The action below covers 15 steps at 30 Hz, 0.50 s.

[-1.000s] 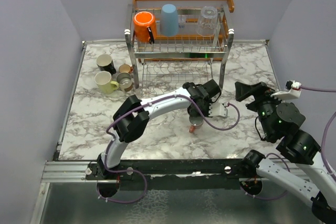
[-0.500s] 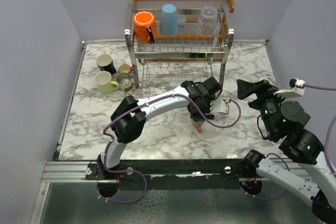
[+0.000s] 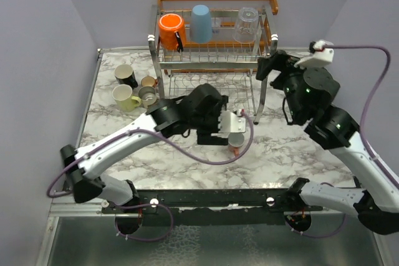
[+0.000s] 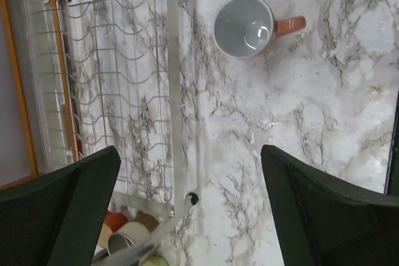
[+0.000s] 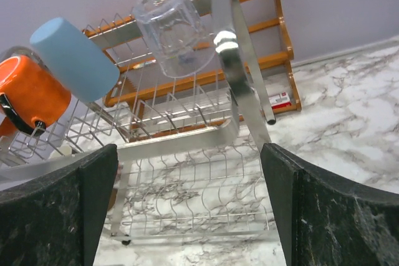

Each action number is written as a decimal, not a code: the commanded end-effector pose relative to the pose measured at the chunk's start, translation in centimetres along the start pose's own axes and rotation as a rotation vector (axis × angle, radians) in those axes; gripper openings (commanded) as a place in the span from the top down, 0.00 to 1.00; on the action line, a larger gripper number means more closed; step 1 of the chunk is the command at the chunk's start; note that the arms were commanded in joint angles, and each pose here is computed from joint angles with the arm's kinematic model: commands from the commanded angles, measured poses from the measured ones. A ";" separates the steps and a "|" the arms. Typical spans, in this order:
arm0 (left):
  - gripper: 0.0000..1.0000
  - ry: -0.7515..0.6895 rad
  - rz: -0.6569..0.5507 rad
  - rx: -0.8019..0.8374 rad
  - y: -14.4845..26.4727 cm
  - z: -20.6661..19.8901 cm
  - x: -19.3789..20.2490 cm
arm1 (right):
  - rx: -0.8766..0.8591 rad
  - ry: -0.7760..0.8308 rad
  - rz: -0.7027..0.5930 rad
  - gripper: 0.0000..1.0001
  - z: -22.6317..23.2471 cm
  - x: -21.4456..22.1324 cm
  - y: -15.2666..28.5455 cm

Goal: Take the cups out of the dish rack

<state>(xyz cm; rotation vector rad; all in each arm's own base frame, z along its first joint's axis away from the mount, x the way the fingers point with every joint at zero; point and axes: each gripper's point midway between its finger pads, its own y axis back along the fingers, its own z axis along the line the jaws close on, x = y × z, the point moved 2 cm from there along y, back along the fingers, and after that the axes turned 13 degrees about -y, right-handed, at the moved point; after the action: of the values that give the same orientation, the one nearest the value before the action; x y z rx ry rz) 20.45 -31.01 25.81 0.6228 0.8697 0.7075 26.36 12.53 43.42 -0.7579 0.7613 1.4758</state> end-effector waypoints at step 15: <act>0.01 0.038 0.139 -0.094 6.9 -7.5 8.5 | 0.059 0.373 -0.049 0.00 9.3 -0.7 -13.0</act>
<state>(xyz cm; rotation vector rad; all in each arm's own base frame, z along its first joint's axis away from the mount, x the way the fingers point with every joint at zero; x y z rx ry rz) 15.68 -19.37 22.35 0.6498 0.8361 0.8493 37.32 20.82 49.07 -0.9821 0.9432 1.3331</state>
